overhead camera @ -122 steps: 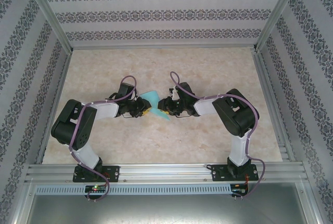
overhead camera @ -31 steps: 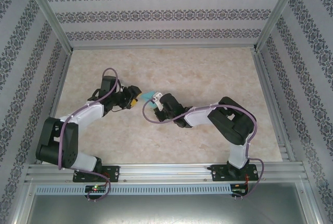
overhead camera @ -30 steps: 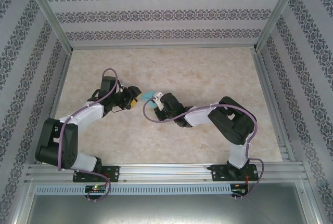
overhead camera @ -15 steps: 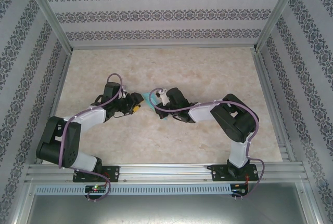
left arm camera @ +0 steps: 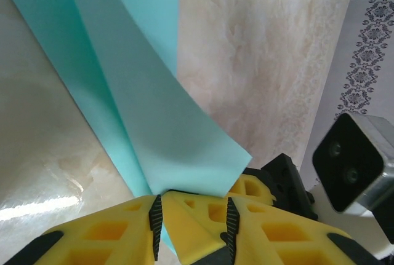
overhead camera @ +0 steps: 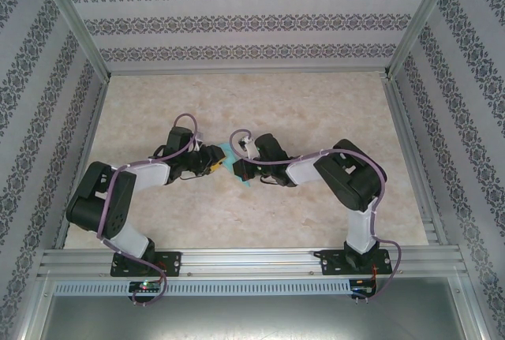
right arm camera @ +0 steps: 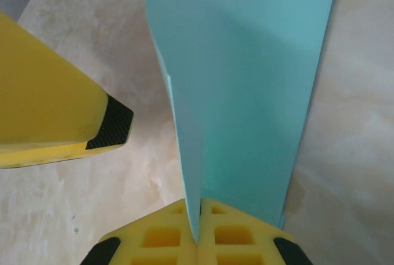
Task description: Fold a paper plane with a square sheet of paper (pick it up from the middle)
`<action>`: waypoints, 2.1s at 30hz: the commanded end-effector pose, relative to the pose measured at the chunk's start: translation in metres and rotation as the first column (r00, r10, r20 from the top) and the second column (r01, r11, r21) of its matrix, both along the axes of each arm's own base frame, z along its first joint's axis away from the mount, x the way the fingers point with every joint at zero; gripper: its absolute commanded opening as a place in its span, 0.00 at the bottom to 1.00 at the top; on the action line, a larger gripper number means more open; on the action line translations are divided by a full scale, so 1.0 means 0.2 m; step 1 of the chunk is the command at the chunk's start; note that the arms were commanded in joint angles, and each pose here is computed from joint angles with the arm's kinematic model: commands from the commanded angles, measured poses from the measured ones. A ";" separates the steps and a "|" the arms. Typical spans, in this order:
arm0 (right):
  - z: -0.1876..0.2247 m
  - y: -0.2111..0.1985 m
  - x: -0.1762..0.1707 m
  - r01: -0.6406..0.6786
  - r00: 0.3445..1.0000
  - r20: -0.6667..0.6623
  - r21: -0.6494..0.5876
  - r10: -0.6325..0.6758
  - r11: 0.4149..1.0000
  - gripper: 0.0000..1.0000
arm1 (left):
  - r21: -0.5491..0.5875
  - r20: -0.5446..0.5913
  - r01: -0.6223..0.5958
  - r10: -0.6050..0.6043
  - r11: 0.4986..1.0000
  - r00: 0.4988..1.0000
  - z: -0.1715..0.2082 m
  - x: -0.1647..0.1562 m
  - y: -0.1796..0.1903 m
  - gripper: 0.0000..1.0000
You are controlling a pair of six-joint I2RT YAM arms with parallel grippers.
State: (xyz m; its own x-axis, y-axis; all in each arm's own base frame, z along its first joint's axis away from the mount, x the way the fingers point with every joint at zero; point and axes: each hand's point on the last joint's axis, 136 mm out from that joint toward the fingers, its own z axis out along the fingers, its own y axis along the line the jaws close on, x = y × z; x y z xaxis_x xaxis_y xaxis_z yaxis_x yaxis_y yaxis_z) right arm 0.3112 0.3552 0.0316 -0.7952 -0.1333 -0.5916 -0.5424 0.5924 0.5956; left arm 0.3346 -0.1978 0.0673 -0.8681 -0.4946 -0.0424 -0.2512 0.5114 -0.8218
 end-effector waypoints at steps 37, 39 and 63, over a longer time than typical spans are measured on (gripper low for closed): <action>-0.13 0.00 -0.06 -0.025 0.977 -0.210 0.033 0.032 0.999 0.00 | -0.032 0.077 0.061 -0.058 0.998 0.995 -0.03 0.08 -0.11 0.24; -0.13 0.00 -0.06 -0.028 0.977 -0.210 0.031 0.034 0.999 0.00 | -0.027 0.079 0.056 -0.054 0.998 0.995 -0.04 0.09 -0.10 0.23; 0.01 -0.04 -0.07 -0.028 0.967 -0.252 0.051 0.040 0.998 0.20 | -0.012 0.041 0.064 -0.064 0.998 0.997 -0.13 0.09 -0.10 0.17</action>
State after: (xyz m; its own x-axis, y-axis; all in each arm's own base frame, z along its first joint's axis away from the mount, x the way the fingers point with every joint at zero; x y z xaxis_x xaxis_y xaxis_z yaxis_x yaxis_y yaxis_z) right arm 0.3025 0.3563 0.0293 -0.9024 -0.1332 -0.4098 -0.4127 0.5405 0.7332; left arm 0.3447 -0.2106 0.0356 -0.8846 -0.4658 -0.0220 -0.2476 0.5092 -0.8243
